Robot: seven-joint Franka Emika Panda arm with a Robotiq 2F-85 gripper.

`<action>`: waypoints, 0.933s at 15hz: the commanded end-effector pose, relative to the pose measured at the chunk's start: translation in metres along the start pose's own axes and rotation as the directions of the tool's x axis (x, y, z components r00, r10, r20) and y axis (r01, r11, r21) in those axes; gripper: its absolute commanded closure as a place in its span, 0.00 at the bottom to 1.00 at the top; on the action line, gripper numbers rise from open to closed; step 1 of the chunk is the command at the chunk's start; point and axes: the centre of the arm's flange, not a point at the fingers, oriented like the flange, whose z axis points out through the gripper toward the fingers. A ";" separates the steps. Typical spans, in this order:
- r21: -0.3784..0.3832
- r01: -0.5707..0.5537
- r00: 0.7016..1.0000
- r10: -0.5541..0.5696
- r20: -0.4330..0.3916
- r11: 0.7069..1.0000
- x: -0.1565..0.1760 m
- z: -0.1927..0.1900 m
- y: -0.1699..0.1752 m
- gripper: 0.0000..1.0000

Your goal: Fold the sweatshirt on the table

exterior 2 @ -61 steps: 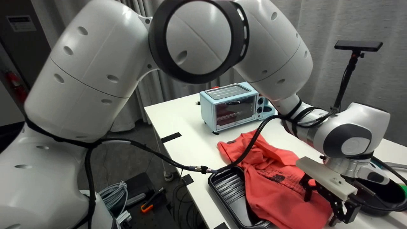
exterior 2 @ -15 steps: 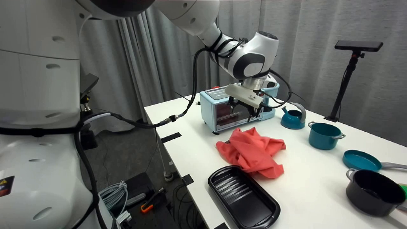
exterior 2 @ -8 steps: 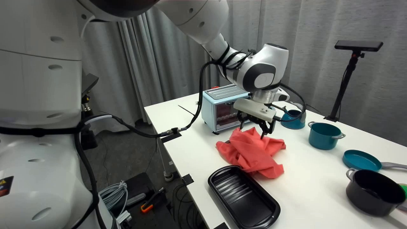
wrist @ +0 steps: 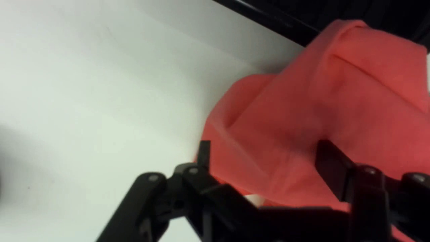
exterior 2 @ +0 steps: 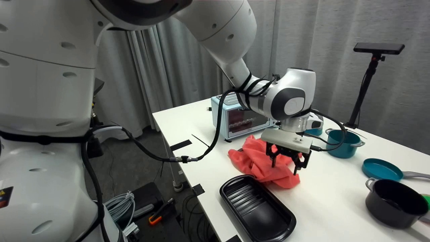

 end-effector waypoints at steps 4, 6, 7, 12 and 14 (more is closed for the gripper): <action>-0.002 -0.013 0.994 0.013 0.106 1.000 -0.001 0.045 0.007 0.73; 0.009 -0.017 0.992 0.016 0.124 1.000 -0.001 0.053 0.006 0.89; 0.013 -0.019 0.992 0.017 0.129 1.000 -0.002 0.055 0.005 0.95; 0.025 -0.003 0.996 0.001 0.094 1.000 -0.005 0.032 -0.001 1.00; 0.038 0.013 0.998 -0.015 0.055 0.999 -0.011 0.009 -0.010 1.00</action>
